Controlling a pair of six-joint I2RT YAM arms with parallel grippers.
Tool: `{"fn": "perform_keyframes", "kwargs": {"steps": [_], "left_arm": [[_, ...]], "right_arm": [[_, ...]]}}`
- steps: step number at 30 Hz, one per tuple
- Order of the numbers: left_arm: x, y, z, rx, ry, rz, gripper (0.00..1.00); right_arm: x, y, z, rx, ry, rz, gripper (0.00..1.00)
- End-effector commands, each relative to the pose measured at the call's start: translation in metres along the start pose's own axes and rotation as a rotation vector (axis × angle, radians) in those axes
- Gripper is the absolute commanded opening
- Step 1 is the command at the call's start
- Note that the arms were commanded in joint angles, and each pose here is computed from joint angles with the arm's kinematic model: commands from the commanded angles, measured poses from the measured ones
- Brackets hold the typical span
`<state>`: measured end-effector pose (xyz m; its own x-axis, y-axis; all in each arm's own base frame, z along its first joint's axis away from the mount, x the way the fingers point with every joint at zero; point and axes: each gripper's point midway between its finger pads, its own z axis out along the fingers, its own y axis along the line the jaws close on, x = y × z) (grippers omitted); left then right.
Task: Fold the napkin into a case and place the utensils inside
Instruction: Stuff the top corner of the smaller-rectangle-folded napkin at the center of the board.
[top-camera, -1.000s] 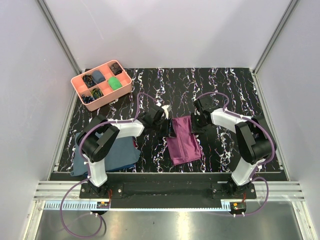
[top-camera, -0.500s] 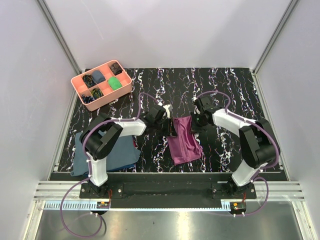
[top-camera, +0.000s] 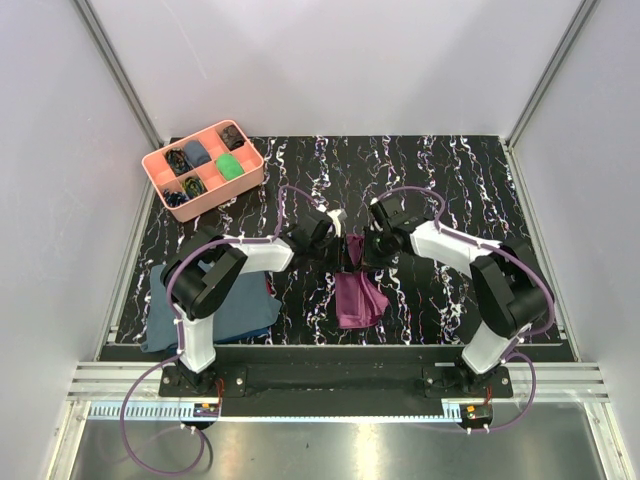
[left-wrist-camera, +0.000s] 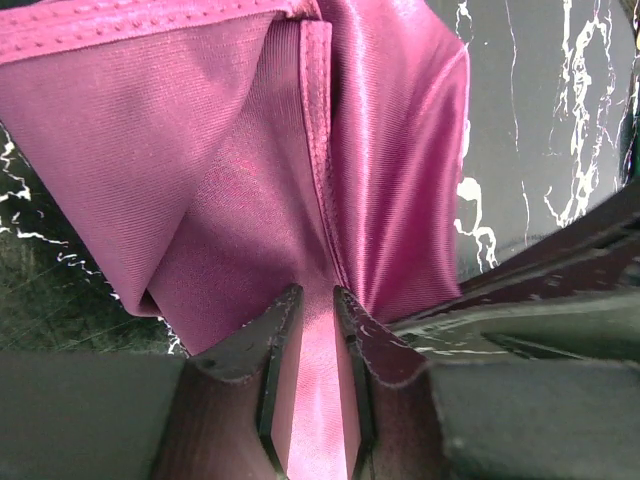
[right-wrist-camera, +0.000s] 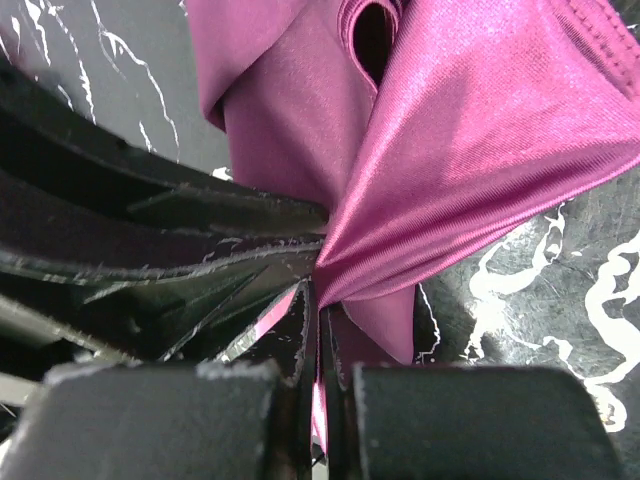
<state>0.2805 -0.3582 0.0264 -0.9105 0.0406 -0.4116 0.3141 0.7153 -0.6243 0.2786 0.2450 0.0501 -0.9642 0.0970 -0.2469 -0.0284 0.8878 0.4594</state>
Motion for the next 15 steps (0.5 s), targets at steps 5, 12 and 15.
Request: {"fn": "perform_keyframes", "kwargs": {"steps": [5, 12, 15], "left_arm": [[0.005, -0.002, 0.003, 0.013, -0.001, 0.018, 0.24], [0.001, -0.011, -0.007, 0.042, -0.019, 0.021, 0.25], [0.000, -0.017, -0.012, 0.068, -0.037, 0.022, 0.30]], "right_arm": [[-0.012, 0.015, 0.018, -0.043, -0.012, 0.051, 0.00], [-0.005, 0.003, 0.033, -0.016, -0.018, 0.151, 0.00], [-0.004, 0.001, 0.036, -0.006, -0.013, 0.179, 0.00]]}}
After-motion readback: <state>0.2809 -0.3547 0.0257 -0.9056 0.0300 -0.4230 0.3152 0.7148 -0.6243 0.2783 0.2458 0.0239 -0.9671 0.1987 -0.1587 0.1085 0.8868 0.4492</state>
